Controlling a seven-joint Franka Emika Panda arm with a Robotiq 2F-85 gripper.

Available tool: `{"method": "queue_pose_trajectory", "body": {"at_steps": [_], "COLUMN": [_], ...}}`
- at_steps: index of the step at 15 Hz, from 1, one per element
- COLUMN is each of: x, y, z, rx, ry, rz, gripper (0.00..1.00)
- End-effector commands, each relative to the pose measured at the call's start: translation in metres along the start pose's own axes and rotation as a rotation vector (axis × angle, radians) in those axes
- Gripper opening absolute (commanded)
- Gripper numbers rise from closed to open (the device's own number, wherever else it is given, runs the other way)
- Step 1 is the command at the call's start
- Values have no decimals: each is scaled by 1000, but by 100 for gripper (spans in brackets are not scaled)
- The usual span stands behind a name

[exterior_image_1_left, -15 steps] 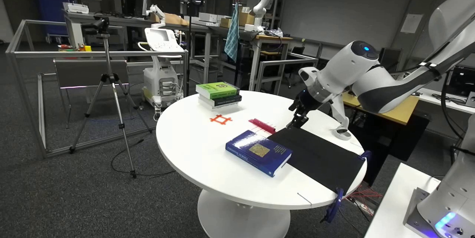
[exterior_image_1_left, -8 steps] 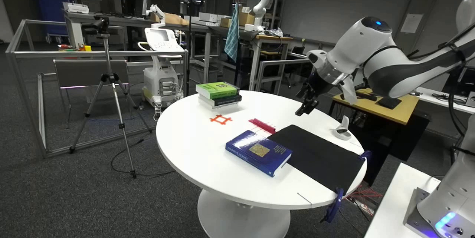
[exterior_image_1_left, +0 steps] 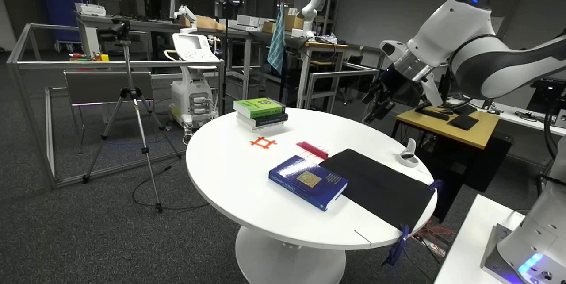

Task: Close the book

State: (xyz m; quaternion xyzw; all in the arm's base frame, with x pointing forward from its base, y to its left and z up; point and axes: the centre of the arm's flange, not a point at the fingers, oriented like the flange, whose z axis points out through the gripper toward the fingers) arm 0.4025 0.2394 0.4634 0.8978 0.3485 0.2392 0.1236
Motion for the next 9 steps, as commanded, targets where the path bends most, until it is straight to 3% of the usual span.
{"method": "queue_pose_trajectory", "body": {"at_steps": [1, 9], "x": [-16, -6], "y": [9, 3], "z": [-20, -9], "rx": [-10, -10], "ry": [-1, 4], "rz": [-11, 0], "gripper": [100, 100]}}
